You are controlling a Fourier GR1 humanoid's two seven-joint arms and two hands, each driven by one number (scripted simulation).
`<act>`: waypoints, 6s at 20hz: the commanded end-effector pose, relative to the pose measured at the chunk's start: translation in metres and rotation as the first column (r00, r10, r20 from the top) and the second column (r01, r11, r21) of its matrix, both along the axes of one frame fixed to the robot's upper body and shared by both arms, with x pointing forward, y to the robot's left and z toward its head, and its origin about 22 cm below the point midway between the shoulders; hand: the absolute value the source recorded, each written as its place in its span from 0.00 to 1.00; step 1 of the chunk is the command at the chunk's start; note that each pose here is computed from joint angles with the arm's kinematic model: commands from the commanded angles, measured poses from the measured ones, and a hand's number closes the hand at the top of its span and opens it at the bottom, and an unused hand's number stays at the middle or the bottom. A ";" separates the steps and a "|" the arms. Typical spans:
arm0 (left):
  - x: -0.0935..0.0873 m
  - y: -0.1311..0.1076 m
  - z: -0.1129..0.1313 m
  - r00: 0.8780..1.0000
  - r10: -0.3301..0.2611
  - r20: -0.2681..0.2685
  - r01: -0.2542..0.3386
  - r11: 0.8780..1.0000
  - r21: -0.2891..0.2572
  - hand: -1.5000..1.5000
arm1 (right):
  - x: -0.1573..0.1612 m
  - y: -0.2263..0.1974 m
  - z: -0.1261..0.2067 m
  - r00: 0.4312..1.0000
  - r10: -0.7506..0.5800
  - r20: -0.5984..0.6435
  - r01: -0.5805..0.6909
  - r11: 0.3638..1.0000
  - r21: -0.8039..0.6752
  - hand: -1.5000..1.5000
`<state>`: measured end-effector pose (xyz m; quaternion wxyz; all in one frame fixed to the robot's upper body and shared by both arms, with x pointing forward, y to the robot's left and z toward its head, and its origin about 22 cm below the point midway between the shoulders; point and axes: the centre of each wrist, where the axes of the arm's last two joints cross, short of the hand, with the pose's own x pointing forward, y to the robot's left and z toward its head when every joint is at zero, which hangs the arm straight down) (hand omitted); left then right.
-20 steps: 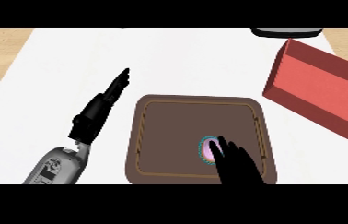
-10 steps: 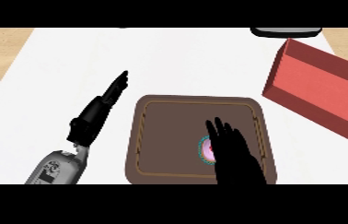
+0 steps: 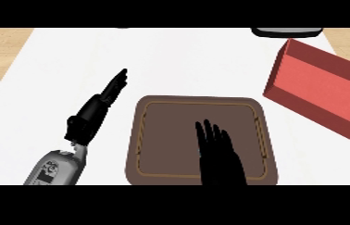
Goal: Pick the cupcake from the tray and place it in the cardboard box
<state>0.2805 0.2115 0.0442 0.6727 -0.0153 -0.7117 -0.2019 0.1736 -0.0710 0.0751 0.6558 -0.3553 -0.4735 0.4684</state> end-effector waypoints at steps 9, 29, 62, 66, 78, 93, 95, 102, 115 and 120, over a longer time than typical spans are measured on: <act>0.008 0.001 -0.006 1.000 0.000 0.010 0.000 1.000 -0.021 0.50 | 0.026 0.002 -0.019 0.994 -0.044 -0.097 0.038 0.997 -0.060 0.00; -0.014 0.021 -0.007 1.000 0.000 0.008 0.000 1.000 -0.001 0.50 | 0.022 -0.007 -0.062 0.998 0.006 -0.060 -0.014 0.990 -0.142 1.00; -0.010 0.002 -0.012 1.000 0.002 -0.024 -0.002 1.000 -0.014 0.50 | -0.021 -0.163 0.138 0.759 -0.253 0.600 0.283 0.958 0.047 1.00; -0.010 0.000 -0.011 1.000 -0.002 0.001 0.002 1.000 0.003 0.50 | -0.021 -0.171 0.158 0.732 -0.298 0.612 0.335 0.940 0.056 1.00; 0.008 -0.013 -0.017 1.000 0.002 0.007 -0.003 1.000 0.003 0.50 | 0.038 -0.214 0.183 0.675 -0.419 0.607 0.419 0.895 0.152 1.00; -0.007 0.003 0.007 1.000 -0.006 0.002 0.006 1.000 -0.001 0.50 | 0.128 -0.298 0.165 0.676 -0.447 0.586 0.518 0.854 0.053 1.00; -0.003 -0.011 -0.003 1.000 -0.012 0.003 0.012 1.000 0.006 0.50 | 0.137 -0.316 0.163 0.708 -0.418 0.569 0.499 0.867 0.017 1.00; -0.005 -0.006 0.002 1.000 0.001 -0.008 -0.001 1.000 0.000 0.50 | 0.170 -0.325 0.092 0.734 -0.445 0.513 0.523 0.852 -0.009 1.00; 0.001 -0.003 -0.001 1.000 -0.004 0.003 0.004 1.000 0.004 0.50 | 0.186 -0.355 0.040 0.652 -0.633 0.418 0.464 0.769 0.441 0.00; 0.004 0.002 -0.004 1.000 0.002 -0.007 -0.002 1.000 -0.001 0.50 | 0.174 -0.383 0.064 0.475 -0.736 0.482 0.351 0.661 0.664 0.00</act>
